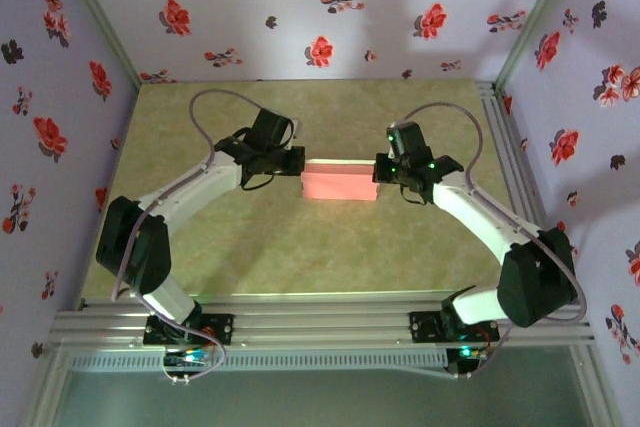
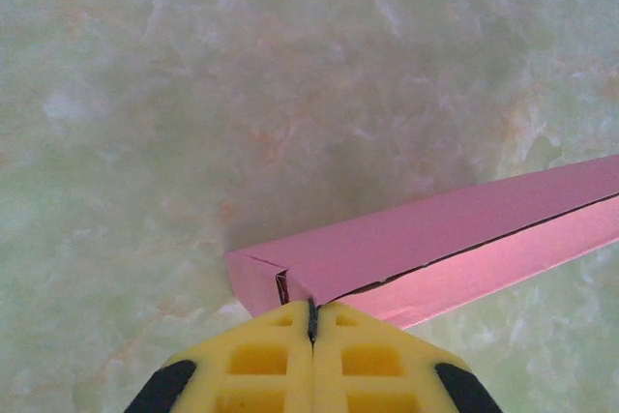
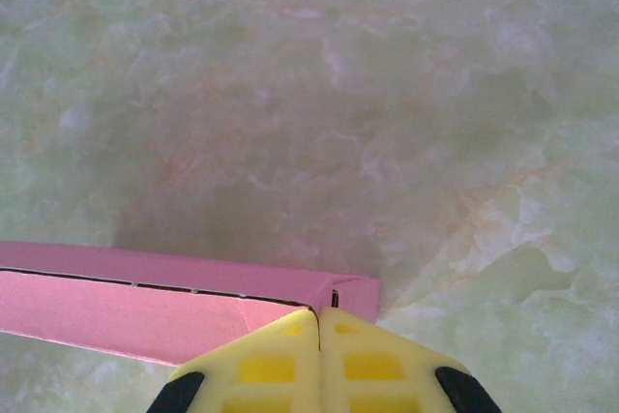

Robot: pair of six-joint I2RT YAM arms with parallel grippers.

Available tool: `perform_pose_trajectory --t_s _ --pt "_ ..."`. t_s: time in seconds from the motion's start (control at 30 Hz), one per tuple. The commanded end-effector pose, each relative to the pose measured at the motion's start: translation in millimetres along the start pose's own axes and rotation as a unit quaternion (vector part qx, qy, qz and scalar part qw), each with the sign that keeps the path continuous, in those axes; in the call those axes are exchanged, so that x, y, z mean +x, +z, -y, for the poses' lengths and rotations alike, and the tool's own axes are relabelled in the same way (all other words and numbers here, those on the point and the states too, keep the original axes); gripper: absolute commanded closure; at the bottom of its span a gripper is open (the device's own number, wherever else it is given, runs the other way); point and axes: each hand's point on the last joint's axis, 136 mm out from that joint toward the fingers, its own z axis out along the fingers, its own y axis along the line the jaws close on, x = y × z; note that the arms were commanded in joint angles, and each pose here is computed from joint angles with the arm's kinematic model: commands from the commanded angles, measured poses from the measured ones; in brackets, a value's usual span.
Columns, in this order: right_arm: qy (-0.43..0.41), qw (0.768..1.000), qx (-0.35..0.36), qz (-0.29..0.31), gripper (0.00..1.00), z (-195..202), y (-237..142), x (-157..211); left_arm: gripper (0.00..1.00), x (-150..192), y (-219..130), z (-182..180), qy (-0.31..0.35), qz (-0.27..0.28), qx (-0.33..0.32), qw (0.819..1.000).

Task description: Fold the paper box

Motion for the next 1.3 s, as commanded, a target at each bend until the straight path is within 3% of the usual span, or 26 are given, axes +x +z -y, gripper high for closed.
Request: perform_pose_trajectory --t_s 0.0,0.37,0.73,1.27 --pt "0.021 1.000 0.007 -0.006 0.96 4.4 2.4 13.2 1.00 10.9 -2.9 -9.7 -0.005 -0.021 -0.027 0.999" --pt "0.006 1.000 0.029 0.004 0.95 16.9 0.6 20.9 1.00 14.4 -2.8 -12.9 0.008 -0.011 -0.027 1.000" --pt "0.006 1.000 0.026 0.003 0.94 15.4 1.9 20.2 1.00 11.0 -1.0 -10.3 -0.049 0.018 -0.010 0.999" --pt "-0.001 1.000 0.029 0.002 0.94 18.1 4.8 24.0 1.00 31.6 8.0 -28.6 0.009 0.016 -0.043 0.999"
